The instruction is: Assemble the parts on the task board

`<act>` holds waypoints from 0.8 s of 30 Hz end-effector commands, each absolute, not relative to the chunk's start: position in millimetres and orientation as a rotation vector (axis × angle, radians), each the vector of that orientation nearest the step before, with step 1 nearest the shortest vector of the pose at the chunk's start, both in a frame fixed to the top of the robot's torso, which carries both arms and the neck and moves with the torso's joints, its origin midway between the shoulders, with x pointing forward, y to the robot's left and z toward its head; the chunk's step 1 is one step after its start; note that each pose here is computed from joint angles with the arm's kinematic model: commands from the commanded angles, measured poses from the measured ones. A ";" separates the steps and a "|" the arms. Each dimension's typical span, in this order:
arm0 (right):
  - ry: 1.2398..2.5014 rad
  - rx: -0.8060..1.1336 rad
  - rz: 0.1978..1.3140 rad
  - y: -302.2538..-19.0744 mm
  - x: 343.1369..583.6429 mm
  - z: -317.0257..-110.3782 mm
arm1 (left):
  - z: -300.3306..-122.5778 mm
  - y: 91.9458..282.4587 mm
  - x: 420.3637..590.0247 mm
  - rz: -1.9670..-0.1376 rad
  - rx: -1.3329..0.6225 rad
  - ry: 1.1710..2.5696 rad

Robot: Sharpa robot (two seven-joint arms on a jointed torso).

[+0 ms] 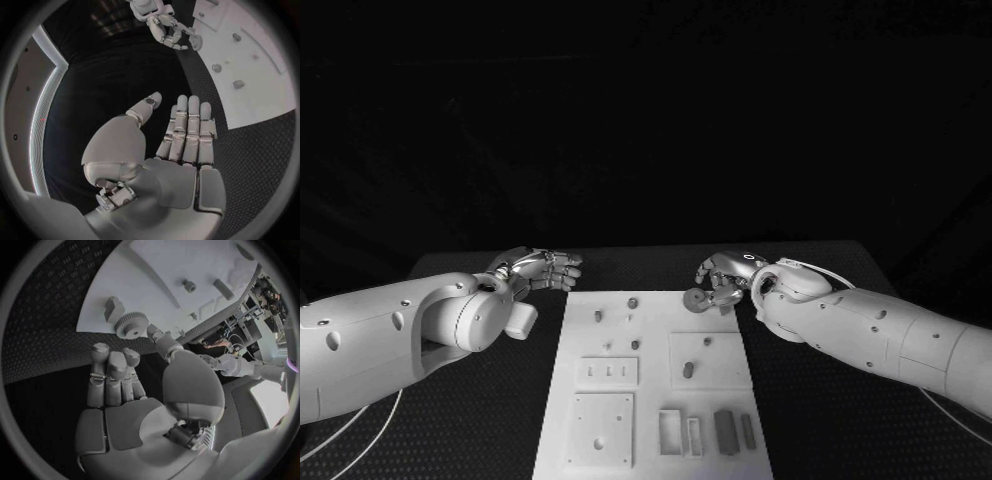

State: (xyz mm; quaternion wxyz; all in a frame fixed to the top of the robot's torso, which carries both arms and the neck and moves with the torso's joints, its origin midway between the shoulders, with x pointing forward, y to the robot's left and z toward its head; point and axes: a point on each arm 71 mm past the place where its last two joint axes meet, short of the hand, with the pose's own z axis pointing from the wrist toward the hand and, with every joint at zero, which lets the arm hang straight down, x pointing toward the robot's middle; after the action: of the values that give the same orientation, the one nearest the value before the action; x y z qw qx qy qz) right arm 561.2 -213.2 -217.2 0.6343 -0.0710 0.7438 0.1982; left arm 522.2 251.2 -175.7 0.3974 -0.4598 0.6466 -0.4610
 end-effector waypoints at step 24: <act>1.733 -0.203 0.444 -209.3 561.6 -230.6 | -174.2 248.7 520.0 -1.193 -1.145 1.647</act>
State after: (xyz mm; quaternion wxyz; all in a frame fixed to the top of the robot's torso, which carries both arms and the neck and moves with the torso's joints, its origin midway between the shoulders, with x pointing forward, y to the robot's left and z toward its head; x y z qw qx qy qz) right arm 562.5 -211.6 -229.0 0.6276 -0.0762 0.7507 0.1917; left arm 520.1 251.8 -175.5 0.3957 -0.4590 0.6475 -0.4621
